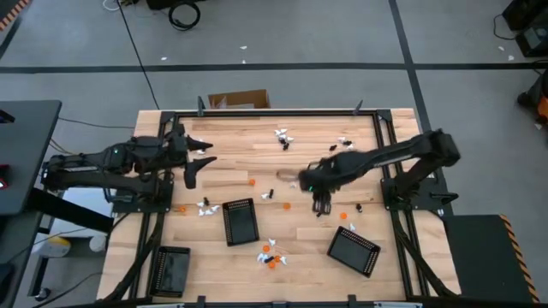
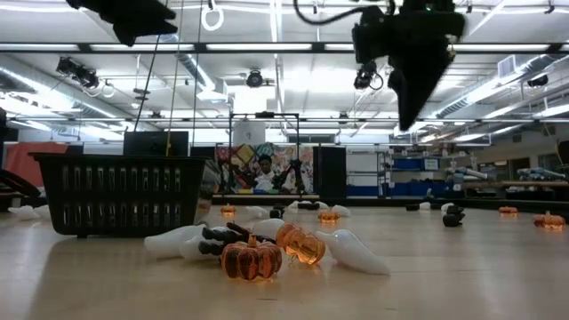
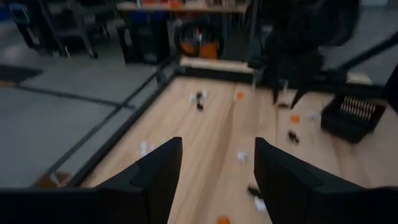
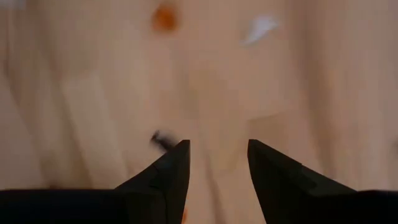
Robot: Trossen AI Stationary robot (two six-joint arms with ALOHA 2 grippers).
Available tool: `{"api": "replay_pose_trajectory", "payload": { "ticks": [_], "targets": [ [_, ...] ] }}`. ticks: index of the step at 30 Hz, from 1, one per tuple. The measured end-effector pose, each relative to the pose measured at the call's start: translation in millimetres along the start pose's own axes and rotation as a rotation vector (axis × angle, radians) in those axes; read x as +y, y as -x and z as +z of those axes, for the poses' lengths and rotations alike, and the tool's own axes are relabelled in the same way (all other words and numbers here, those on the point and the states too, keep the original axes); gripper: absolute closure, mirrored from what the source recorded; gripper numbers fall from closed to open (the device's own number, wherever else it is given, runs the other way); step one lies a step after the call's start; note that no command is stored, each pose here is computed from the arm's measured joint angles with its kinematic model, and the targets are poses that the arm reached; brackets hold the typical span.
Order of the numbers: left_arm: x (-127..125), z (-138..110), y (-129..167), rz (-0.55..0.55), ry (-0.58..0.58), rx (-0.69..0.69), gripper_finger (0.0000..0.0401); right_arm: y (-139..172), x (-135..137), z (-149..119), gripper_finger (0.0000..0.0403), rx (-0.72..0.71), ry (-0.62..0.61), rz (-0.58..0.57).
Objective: Sort Halloween decoration
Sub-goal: Put the black skeleton toy into the right black basket
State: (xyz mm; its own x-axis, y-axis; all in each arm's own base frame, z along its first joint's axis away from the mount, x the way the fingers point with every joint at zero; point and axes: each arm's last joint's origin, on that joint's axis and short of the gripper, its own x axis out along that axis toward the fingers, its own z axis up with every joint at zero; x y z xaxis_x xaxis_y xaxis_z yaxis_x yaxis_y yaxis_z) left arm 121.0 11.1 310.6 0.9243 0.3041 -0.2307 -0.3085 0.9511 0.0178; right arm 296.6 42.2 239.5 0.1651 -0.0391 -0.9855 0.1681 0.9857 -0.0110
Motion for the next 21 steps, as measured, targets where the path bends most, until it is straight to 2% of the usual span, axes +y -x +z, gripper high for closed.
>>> {"api": "replay_pose_trajectory", "payload": {
  "ticks": [3, 6, 15, 21],
  "targets": [
    [0, -3, -2, 0.002, 0.014, 0.023, 0.0193, -22, 21, -3, 0.0236, 0.110, 0.144, 0.025],
    [0, -5, -3, 0.002, -0.003, 0.031, 0.0193, -37, 34, -5, 0.0237, 0.162, 0.206, 0.019],
    [0, -1, -3, 0.014, -0.044, -0.004, 0.0193, -71, 45, -3, 0.0256, 0.231, 0.260, -0.044],
    [0, -2, -3, 0.015, -0.045, -0.001, 0.0193, -76, 46, -1, 0.0275, 0.227, 0.262, -0.032]
  ]
}}
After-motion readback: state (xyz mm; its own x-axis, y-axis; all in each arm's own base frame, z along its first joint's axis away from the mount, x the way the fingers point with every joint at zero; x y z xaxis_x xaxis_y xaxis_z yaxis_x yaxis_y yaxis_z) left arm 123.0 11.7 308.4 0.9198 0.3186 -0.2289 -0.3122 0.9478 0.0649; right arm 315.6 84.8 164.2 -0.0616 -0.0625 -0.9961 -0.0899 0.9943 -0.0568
